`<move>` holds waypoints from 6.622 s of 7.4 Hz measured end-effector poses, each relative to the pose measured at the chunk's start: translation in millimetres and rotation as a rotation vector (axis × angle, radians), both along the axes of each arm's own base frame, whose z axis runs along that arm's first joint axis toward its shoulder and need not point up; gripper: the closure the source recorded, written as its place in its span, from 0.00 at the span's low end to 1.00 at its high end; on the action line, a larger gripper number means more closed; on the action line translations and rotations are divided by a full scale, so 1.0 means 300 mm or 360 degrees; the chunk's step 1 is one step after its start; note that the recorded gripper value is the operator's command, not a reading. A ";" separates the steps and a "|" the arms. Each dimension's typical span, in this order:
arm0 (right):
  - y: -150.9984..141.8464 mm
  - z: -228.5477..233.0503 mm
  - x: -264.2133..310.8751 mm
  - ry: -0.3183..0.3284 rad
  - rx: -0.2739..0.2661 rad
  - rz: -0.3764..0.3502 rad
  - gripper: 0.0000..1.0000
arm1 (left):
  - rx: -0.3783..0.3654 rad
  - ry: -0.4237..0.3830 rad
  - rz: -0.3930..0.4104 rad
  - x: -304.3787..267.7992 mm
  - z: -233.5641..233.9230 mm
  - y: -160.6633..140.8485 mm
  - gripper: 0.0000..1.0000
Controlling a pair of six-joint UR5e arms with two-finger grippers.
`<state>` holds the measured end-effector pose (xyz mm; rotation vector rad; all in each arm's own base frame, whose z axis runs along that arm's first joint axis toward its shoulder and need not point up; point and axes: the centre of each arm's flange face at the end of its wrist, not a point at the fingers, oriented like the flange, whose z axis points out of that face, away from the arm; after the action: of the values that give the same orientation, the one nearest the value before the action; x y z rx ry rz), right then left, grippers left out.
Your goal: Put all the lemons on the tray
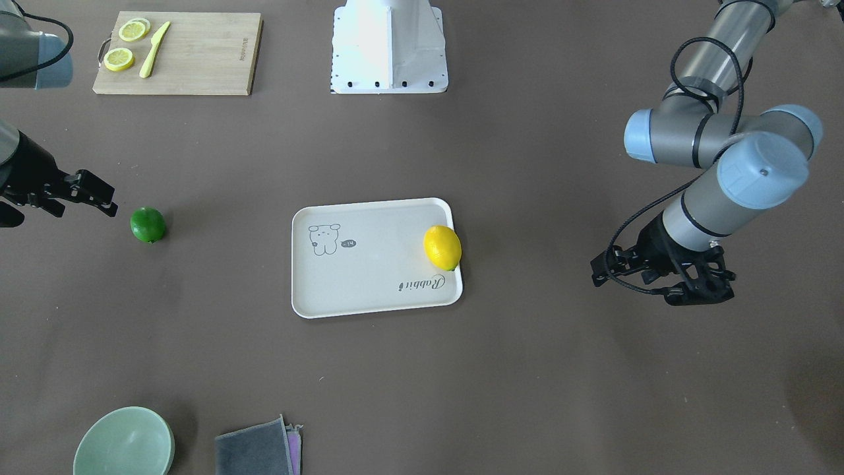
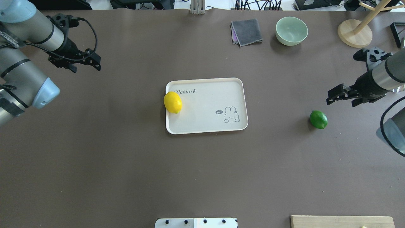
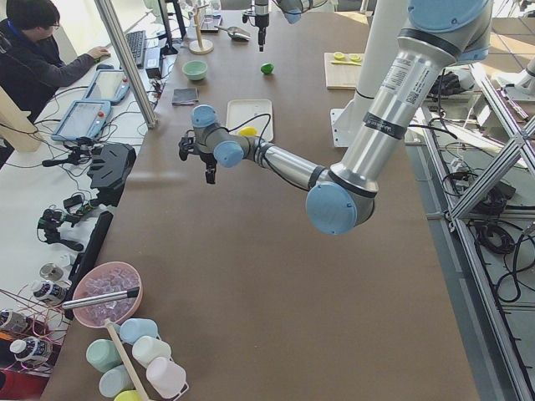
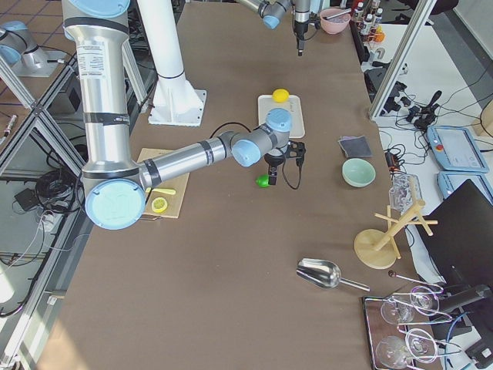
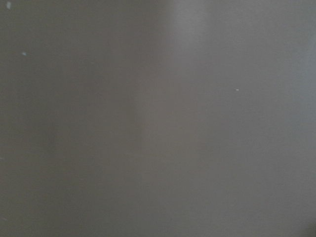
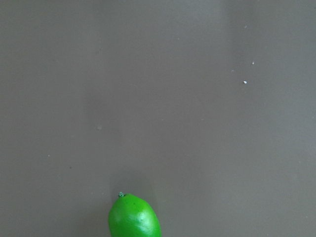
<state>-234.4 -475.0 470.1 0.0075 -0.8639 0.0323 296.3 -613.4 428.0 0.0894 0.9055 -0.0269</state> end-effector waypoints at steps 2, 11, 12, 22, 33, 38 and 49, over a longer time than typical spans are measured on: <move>0.044 -0.053 -0.183 0.0049 0.0152 -0.0135 0.01 | 0.0105 -0.0062 0.0113 -0.101 0.139 0.020 0.02; 0.089 0.127 -0.248 0.0185 0.0358 -0.0474 0.36 | 0.0109 -0.0101 0.0159 -0.110 0.226 0.036 0.02; 0.087 0.140 -0.254 0.0193 0.0343 -0.0473 0.55 | 0.0109 -0.0102 0.0160 -0.109 0.228 0.036 0.02; -0.044 -0.382 -0.676 -0.0060 -0.0116 0.0052 1.00 | 0.0099 -0.0098 0.0152 -0.104 0.227 0.030 0.02; -0.375 -0.131 0.003 -0.0135 -0.0153 0.0163 0.00 | 0.0100 -0.0108 0.0122 -0.249 0.276 -0.025 0.03; -0.260 0.288 0.737 0.0114 0.0212 -0.0167 0.00 | 0.0057 -0.0120 0.0209 -0.910 0.432 -0.102 0.02; -0.105 0.366 0.963 0.0210 0.0013 -0.0161 0.00 | 0.0094 -0.0213 0.0113 -1.163 0.583 0.050 0.02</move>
<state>54.4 -506.5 579.8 -0.0260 -0.7315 -0.0659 -52.6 -598.5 602.8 0.1129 0.7756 0.0713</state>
